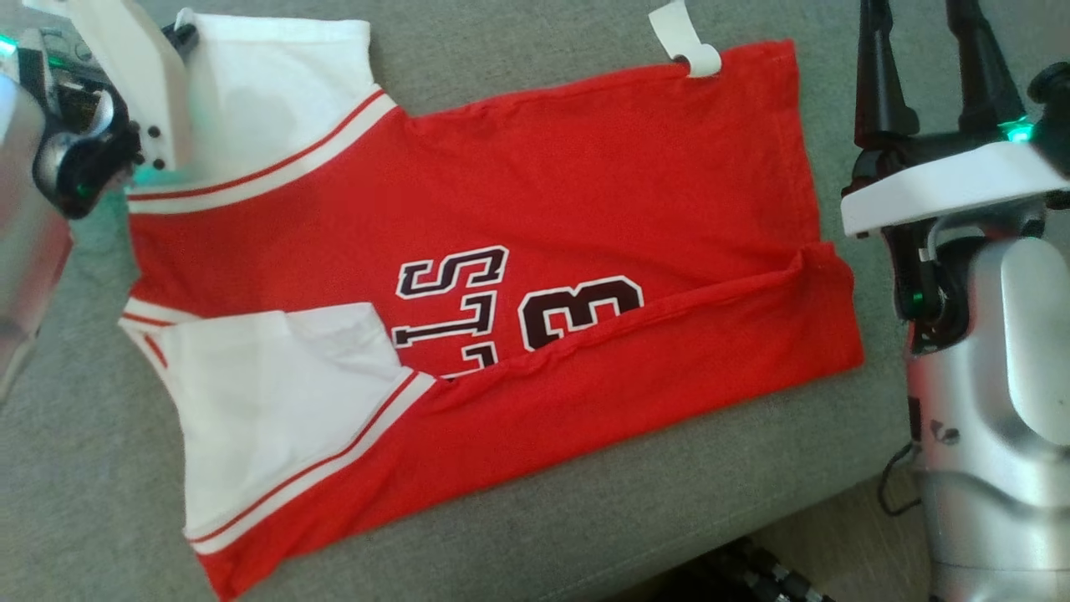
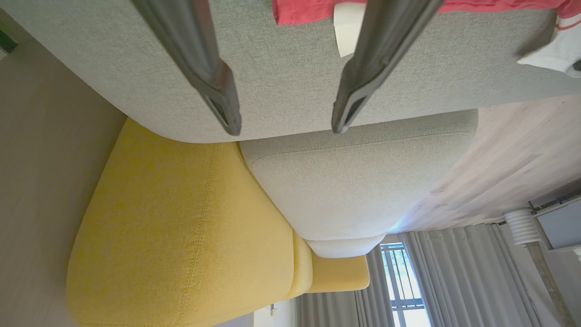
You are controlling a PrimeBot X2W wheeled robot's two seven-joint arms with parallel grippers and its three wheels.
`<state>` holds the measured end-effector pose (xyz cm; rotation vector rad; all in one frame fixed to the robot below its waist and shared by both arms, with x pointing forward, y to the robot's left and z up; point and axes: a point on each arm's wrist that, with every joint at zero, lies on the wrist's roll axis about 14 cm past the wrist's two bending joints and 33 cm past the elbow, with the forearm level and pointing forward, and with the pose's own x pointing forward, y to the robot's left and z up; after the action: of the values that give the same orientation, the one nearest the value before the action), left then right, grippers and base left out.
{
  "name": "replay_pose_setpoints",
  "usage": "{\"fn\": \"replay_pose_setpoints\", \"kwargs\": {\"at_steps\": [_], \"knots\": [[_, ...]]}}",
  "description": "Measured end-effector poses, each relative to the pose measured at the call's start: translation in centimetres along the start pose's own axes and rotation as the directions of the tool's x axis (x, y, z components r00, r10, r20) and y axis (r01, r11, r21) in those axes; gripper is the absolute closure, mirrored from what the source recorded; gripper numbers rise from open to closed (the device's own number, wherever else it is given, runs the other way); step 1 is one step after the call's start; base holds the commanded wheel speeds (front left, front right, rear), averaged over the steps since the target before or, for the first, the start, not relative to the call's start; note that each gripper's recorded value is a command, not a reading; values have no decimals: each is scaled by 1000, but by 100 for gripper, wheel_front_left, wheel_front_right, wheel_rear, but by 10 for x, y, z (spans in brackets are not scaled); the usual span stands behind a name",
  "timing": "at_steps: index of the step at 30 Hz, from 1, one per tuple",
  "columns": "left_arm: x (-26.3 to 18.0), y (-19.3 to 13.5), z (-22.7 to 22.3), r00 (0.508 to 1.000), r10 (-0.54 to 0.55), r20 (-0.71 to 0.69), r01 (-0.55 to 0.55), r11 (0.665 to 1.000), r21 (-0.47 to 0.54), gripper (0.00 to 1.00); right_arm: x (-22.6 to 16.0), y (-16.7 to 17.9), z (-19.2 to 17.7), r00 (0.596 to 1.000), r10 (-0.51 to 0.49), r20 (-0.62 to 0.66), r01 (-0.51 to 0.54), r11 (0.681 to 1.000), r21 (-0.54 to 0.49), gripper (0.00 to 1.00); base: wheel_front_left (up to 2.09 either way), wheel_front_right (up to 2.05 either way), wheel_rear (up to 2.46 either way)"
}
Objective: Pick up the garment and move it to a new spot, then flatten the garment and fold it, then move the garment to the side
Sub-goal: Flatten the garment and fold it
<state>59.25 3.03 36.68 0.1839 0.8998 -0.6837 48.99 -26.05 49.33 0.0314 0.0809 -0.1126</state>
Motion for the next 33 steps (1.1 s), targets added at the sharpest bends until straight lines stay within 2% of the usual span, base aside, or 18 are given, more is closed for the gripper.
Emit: {"fn": "replay_pose_setpoints", "kwargs": {"at_steps": [6, 7, 9, 14, 17, 24, 33], "knots": [[-28, -5, 31, 978, 1, 208, 0, 1000, -2, 100, 1, 10, 0, 999, 28, -33, -29, 999, -24, 0, 0, 0, 0], [-43, -11, 47, 953, -7, 303, 3, 1000, 12, 100, 2, 11, -2, 997, 42, -57, -44, 998, -40, 0, 0, 0, 0], [-60, -17, 63, 918, -15, 395, 4, 1000, 27, 100, 3, 13, -5, 995, 55, -85, -60, 997, -54, 0, 0, 0, 0], [-101, -27, 78, 835, -25, 549, -12, 998, 64, 100, 9, 17, -20, 980, 86, -182, -105, 990, -97, 0, 0, 0, 0], [-119, -35, 70, 810, -35, 585, -12, 997, 75, 100, 13, 23, -31, 965, 107, -241, -137, 985, -109, 0, 0, 0, 0], [-145, -52, 52, 791, -57, 609, -11, 994, 107, 100, 15, 21, -65, 914, 104, -393, -173, 974, -146, 0, 0, 0, 0], [-147, -64, 33, 807, -76, 586, 4, 992, 122, 100, 19, -5, -101, 827, 2, -562, -103, 984, -148, 0, 0, 0, 0]]}}
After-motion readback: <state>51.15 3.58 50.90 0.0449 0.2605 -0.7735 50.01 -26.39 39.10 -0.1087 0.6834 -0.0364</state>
